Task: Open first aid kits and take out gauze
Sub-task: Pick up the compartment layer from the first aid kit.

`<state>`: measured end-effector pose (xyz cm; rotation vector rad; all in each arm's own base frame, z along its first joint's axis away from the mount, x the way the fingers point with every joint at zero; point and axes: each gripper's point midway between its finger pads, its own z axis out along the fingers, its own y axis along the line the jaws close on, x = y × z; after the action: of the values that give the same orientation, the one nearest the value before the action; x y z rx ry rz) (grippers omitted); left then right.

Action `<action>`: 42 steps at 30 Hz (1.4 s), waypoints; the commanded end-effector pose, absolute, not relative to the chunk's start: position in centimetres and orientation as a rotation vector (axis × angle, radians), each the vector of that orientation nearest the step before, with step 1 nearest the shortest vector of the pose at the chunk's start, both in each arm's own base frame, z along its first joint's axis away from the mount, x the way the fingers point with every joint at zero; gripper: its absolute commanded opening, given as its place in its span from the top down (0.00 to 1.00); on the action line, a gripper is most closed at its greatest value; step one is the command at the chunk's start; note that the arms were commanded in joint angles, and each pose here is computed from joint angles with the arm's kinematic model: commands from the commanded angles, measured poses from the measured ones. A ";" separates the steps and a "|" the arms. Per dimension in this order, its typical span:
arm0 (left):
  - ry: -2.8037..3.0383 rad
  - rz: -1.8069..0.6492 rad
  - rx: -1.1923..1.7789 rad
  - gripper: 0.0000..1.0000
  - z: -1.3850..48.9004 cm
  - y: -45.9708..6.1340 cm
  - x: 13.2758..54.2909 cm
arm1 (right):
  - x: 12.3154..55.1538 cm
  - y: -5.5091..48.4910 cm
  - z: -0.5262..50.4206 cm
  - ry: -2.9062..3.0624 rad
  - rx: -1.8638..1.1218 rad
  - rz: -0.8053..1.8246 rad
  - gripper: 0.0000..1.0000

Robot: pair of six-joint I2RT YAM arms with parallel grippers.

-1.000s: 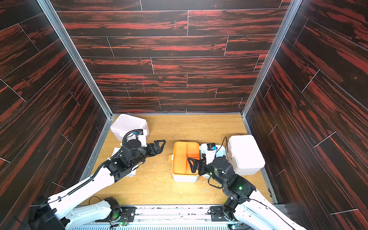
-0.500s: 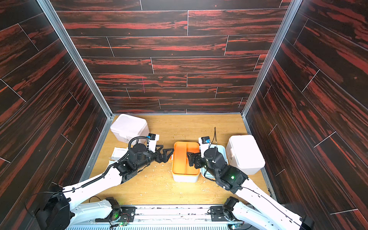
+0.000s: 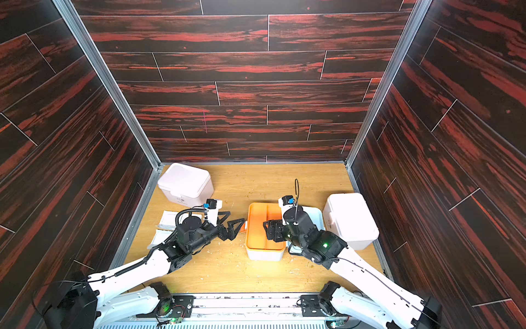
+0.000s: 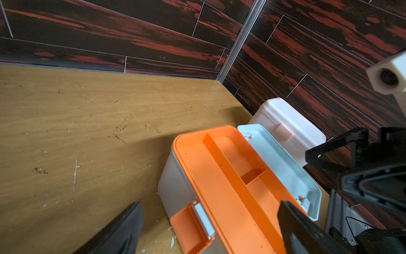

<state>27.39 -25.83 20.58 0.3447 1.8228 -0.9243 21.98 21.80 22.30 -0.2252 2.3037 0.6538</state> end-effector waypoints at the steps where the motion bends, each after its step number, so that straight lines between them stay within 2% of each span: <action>1: 1.782 -0.929 0.362 0.00 20.8 -26.1 27.4 | 22.0 21.4 22.1 2.361 -0.179 0.604 0.24; 15: 1.746 -0.951 0.374 0.00 22.3 -25.8 26.6 | 26.3 22.5 18.3 2.543 -0.077 0.264 0.52; 19: 1.735 -0.923 0.381 0.00 22.7 -25.4 26.5 | 27.7 23.1 17.3 2.565 -0.070 0.180 0.55; 25: 1.732 -0.922 0.382 0.00 22.7 -25.3 26.5 | 28.5 25.4 15.3 2.610 -0.109 0.207 0.56; 32: 1.739 -0.939 0.384 0.00 22.7 -25.7 26.5 | 29.2 25.6 12.8 2.665 -0.104 0.113 0.61; 42: 1.731 -0.972 0.375 0.00 23.0 -25.9 26.3 | 29.7 25.3 10.4 2.696 -0.080 0.023 0.75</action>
<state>26.57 -25.58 22.36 0.3702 1.7573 -0.9448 29.67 25.37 11.98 -0.0927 2.6608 0.0794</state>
